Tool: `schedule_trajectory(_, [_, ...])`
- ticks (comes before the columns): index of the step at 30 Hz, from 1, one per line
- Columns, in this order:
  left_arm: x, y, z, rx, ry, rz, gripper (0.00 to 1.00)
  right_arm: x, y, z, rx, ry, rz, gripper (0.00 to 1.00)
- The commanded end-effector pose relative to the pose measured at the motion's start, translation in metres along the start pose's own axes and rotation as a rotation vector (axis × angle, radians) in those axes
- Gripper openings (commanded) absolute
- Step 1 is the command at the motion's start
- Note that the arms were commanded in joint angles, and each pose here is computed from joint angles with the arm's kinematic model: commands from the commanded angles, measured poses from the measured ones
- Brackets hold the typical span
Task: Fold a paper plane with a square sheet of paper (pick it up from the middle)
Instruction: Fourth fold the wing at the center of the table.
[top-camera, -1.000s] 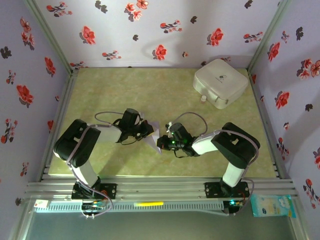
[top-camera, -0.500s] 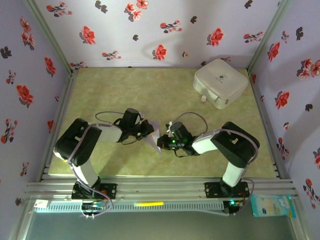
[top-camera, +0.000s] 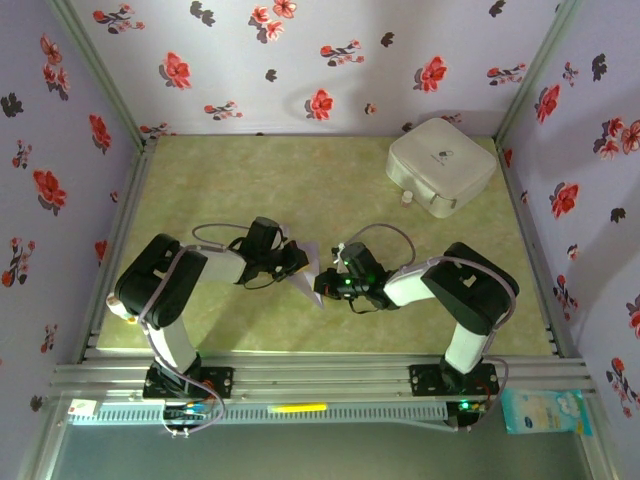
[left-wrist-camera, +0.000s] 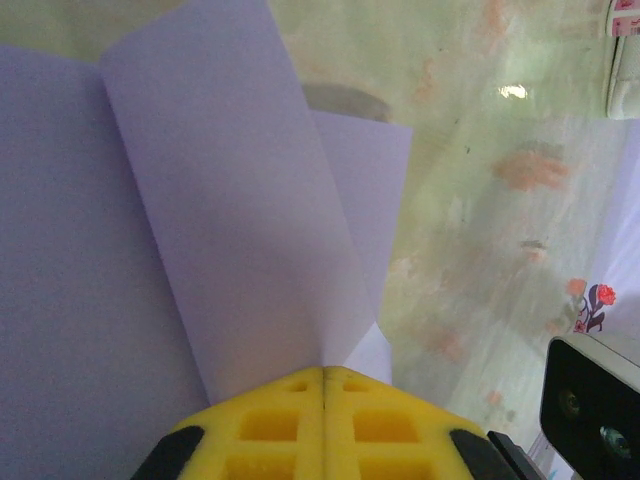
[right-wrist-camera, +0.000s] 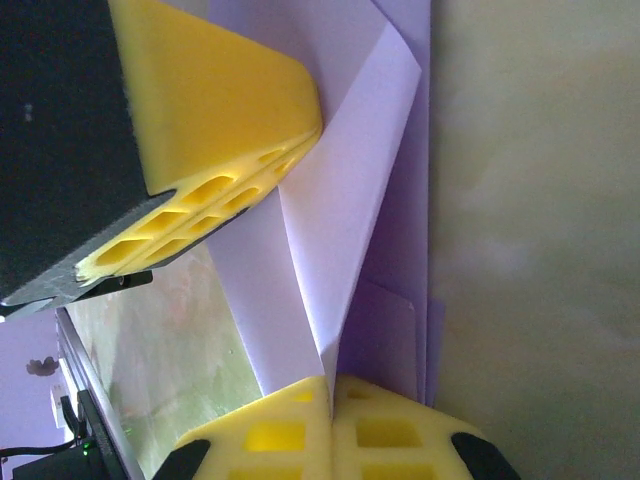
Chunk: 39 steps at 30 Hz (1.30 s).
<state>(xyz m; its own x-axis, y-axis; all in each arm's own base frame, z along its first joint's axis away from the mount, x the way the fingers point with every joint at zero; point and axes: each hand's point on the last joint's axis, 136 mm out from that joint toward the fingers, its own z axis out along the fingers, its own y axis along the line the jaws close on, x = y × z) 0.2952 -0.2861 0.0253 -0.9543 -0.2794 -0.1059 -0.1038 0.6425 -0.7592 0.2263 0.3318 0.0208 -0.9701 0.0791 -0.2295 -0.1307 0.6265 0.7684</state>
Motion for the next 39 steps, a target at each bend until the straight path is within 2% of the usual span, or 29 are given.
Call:
schedule_trajectory(1, [-0.002, 0.002, 0.005, -0.014, -0.004, 0.006, 0.00, 0.009, -0.031, 0.007, 0.107, 0.034, 0.065, 0.06])
schedule_trajectory(14, [0.005, 0.026, 0.007, -0.093, 0.003, -0.024, 0.00, 0.011, -0.013, 0.000, 0.059, 0.067, 0.073, 0.17])
schedule_trajectory(30, [0.006, 0.029, 0.006, -0.101, 0.002, -0.030, 0.00, 0.024, -0.014, -0.014, 0.063, 0.081, 0.086, 0.11])
schedule_trajectory(39, [0.007, 0.029, 0.005, -0.102, 0.001, -0.032, 0.00, 0.035, -0.020, -0.012, 0.060, 0.115, 0.116, 0.13])
